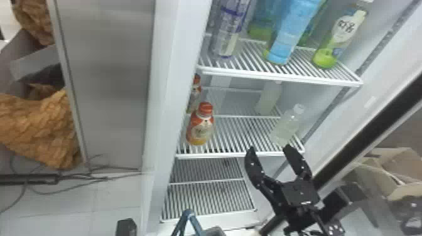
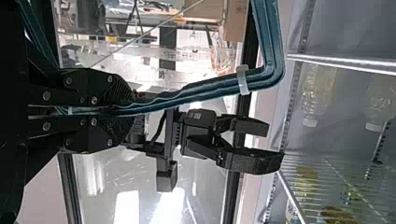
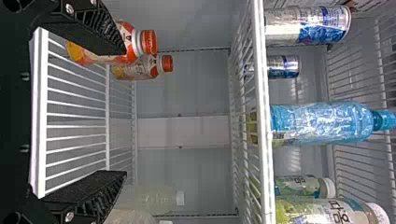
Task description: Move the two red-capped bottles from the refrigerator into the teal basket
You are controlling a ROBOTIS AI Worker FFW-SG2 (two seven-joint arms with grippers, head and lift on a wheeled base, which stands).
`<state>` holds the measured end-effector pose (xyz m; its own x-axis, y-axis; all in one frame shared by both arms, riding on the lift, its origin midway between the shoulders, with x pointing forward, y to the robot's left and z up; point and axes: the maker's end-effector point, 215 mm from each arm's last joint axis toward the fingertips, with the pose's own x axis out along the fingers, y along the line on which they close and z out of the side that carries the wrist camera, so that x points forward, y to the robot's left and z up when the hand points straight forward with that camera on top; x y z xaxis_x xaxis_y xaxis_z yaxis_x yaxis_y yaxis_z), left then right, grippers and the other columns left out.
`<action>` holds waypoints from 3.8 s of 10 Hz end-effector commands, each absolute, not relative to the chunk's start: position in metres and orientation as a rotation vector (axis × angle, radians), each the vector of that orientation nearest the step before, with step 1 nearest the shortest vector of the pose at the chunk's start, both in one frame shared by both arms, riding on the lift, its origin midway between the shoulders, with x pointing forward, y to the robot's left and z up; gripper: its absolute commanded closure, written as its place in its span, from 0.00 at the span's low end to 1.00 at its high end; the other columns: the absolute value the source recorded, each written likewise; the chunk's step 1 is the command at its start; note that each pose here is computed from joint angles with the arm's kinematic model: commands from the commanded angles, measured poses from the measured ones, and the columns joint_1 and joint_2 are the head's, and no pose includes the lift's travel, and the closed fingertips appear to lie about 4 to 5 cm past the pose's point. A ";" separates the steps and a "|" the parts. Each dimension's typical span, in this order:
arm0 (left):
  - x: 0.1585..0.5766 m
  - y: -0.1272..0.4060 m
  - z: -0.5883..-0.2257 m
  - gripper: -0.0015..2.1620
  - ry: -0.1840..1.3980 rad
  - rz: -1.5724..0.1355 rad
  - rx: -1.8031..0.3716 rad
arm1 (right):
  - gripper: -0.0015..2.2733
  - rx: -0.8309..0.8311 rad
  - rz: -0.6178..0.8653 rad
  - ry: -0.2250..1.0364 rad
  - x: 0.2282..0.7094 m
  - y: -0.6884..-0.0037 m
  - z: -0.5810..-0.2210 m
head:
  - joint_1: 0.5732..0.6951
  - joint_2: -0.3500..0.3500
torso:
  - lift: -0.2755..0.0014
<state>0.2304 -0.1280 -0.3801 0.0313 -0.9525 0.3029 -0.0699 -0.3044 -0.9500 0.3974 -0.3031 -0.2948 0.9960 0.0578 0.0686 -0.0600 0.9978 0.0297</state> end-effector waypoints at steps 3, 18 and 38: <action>0.230 -0.128 -0.380 0.50 1.087 -1.382 -1.501 | 0.04 0.032 0.057 -0.072 0.397 -0.304 -0.294 | 1.00 0.00 | 0.17; 0.230 -0.128 -0.380 0.50 1.086 -1.383 -1.502 | 0.04 0.034 0.057 -0.072 0.397 -0.303 -0.293 | 1.00 0.00 | 0.17; 0.231 -0.127 -0.379 0.50 1.085 -1.383 -1.505 | 0.04 0.051 0.046 -0.088 0.396 -0.309 -0.296 | 1.00 0.00 | 0.17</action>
